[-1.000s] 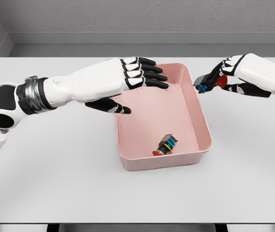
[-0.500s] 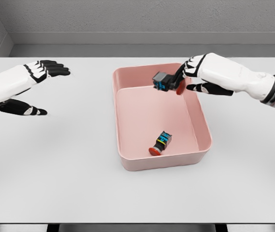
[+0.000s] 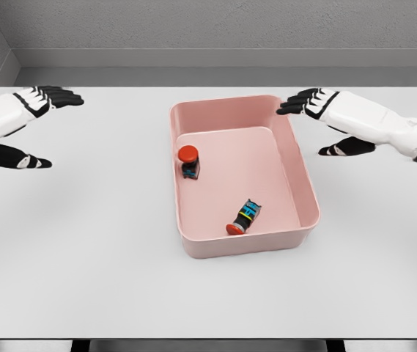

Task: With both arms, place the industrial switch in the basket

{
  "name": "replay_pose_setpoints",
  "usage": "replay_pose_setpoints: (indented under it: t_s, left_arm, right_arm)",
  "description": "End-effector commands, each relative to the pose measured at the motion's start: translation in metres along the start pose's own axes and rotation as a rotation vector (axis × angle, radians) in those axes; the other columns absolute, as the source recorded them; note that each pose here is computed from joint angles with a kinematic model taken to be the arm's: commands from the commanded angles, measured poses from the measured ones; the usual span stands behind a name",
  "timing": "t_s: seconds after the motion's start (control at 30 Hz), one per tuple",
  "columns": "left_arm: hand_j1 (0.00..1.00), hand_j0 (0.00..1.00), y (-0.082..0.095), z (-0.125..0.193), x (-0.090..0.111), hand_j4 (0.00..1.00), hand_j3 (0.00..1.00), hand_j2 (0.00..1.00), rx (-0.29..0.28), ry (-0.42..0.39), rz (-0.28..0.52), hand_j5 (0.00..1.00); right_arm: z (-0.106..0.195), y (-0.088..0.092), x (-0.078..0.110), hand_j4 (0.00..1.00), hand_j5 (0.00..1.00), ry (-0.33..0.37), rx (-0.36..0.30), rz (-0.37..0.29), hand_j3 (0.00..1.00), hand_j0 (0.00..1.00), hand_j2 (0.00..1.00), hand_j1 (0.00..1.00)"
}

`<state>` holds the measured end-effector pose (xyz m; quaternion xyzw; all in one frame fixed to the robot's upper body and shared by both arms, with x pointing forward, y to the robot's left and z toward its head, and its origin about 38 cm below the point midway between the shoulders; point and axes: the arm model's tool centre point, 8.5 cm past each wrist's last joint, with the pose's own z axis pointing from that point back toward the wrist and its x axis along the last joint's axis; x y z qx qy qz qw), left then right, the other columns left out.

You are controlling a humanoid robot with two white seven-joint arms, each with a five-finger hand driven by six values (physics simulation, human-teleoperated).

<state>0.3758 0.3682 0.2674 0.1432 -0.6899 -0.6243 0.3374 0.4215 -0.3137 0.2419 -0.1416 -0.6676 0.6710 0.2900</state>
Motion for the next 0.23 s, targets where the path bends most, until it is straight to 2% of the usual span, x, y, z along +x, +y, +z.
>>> replay_pose_setpoints:
  t_s: [0.0, 0.2]
  left_arm:
    - [1.00, 1.00, 0.0020, 0.0023, -0.0015, 1.00, 1.00, 1.00, -0.002, 0.007, 0.002, 1.00]
    - [1.00, 1.00, 0.0010, 0.0019, -0.0014, 1.00, 1.00, 1.00, 0.001, 0.006, 0.006, 1.00]
  right_arm:
    - [0.0233, 0.0008, -0.0256, 1.00, 1.00, 0.096, 0.016, -0.011, 1.00, 1.00, 1.00, 1.00]
    - [0.0244, 0.0014, -0.0272, 1.00, 1.00, 0.102, 0.017, -0.013, 1.00, 1.00, 1.00, 1.00]
